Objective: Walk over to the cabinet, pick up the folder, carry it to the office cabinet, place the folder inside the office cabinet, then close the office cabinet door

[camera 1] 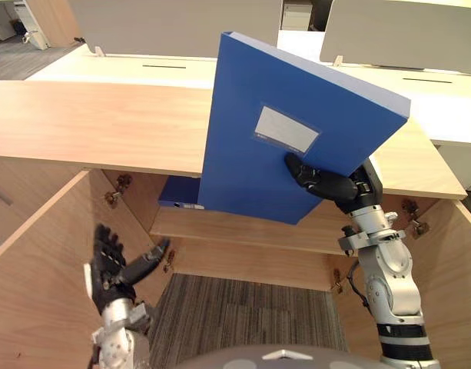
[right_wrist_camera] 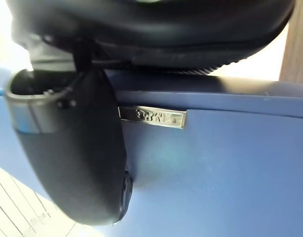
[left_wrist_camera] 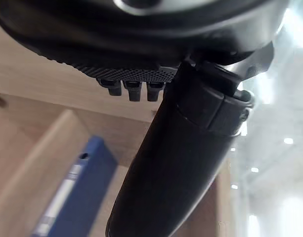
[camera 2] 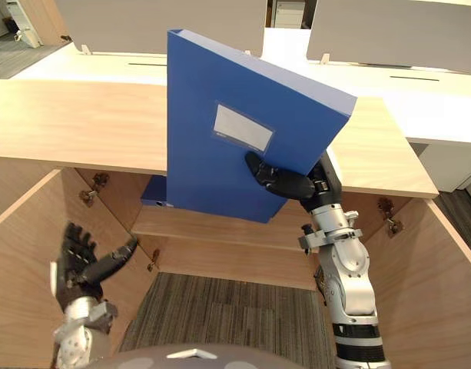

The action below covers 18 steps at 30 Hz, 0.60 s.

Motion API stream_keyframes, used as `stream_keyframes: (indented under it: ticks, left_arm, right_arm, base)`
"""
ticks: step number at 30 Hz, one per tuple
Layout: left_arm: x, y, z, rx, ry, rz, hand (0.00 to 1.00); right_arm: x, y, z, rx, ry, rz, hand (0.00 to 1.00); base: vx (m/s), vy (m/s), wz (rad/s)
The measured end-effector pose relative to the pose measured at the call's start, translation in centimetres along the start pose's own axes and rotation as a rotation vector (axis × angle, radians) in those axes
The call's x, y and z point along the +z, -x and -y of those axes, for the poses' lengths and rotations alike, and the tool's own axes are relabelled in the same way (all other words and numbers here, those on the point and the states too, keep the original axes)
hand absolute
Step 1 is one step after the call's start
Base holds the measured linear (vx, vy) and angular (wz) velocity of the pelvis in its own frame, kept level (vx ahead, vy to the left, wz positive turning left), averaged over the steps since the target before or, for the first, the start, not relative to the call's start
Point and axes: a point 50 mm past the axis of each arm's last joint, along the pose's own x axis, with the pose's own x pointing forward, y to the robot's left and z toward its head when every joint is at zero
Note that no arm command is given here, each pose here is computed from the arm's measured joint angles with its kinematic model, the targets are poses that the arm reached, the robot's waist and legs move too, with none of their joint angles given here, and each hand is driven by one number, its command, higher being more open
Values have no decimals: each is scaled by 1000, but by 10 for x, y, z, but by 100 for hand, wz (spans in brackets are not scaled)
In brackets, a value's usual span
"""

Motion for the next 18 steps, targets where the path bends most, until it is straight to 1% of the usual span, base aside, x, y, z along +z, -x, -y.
stream_keyframes:
  ticks: [1,3,6,7,9,12,14,16,18]
  left_arm:
    - [-8,1,-2,8,-9,-41,100]
    - [-40,10,-11,35,-55,-202,100]
    - [-69,21,-19,39,-128,-353,100]
    - [-74,23,-21,38,-143,-376,100]
    - [-90,29,-27,36,-195,-463,100]
    - [-107,37,-39,30,-268,-579,100]
    - [-113,40,-43,17,-303,-625,100]
    - [-115,38,-48,-14,-368,-651,100]
    - [-118,37,-50,-27,-394,-673,100]
  right_arm:
    - [0,0,-1,3,0,0,0]
    - [0,-1,-7,38,-1,-5,0]
    - [2,-3,-20,114,-5,-1,0]
    - [2,-4,-24,130,-10,1,0]
    - [3,-4,-40,195,-37,9,0]
    - [-1,-3,-62,290,-77,-6,0]
    - [-4,-1,-72,342,-91,-22,0]
    - [-7,2,-83,405,-101,-43,0]
    - [-12,7,-90,467,-94,-75,0]
  base:
    - [2,17,-7]
    - [-9,19,-12]
    - [-17,14,-6]
    - [-13,13,-3]
    - [-13,13,-6]
    - [-10,23,-21]
    - [-3,13,-11]
    - [-15,11,-11]
    - [-9,10,-12]
